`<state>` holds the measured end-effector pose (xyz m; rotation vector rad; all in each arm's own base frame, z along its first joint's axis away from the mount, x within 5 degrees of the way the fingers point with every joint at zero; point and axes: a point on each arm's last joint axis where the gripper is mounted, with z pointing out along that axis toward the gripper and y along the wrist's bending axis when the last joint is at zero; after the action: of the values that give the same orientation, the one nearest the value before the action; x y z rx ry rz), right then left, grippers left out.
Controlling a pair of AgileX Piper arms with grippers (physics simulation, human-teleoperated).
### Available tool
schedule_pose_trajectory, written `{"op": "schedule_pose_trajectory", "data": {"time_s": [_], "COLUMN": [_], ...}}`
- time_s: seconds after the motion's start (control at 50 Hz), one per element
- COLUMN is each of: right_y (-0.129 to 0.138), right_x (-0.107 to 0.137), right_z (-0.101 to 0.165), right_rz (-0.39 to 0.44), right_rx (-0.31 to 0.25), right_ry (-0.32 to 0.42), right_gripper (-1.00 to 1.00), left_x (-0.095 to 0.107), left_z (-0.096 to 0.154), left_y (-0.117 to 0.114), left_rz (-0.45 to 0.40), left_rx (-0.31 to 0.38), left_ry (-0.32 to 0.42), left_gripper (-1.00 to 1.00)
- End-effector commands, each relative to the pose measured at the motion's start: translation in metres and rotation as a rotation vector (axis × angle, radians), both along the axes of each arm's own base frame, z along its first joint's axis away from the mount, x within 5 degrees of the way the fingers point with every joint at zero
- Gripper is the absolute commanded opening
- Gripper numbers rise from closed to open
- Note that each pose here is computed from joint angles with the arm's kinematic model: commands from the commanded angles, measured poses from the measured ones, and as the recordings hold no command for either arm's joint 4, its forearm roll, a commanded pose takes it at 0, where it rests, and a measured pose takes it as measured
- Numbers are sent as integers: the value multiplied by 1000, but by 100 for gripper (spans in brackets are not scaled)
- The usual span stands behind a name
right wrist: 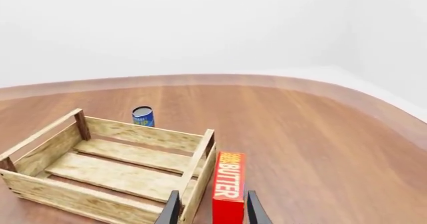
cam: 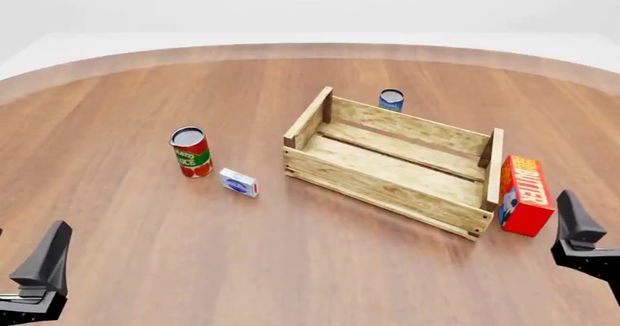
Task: Pick up the butter and put it in the tray.
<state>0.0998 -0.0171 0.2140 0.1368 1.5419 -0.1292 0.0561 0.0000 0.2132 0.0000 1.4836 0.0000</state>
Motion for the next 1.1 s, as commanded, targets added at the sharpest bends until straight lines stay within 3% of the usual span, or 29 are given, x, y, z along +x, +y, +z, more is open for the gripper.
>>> {"op": "schedule_pose_trajectory", "data": {"time_s": [0.02,1.1], "right_y": [-5,-18], "right_x": [6,55], "right_z": [-3,-40], "right_rz": [-39,-53], "right_rx": [7,55], "right_ry": [18,97], "right_gripper": [100,100], "left_x": [0,0], "left_z": [0,0], "left_y": [0,0], "left_rz": [0,0], "left_rx": [0,0], "left_ry": [0,0], "left_gripper": [100,100]}}
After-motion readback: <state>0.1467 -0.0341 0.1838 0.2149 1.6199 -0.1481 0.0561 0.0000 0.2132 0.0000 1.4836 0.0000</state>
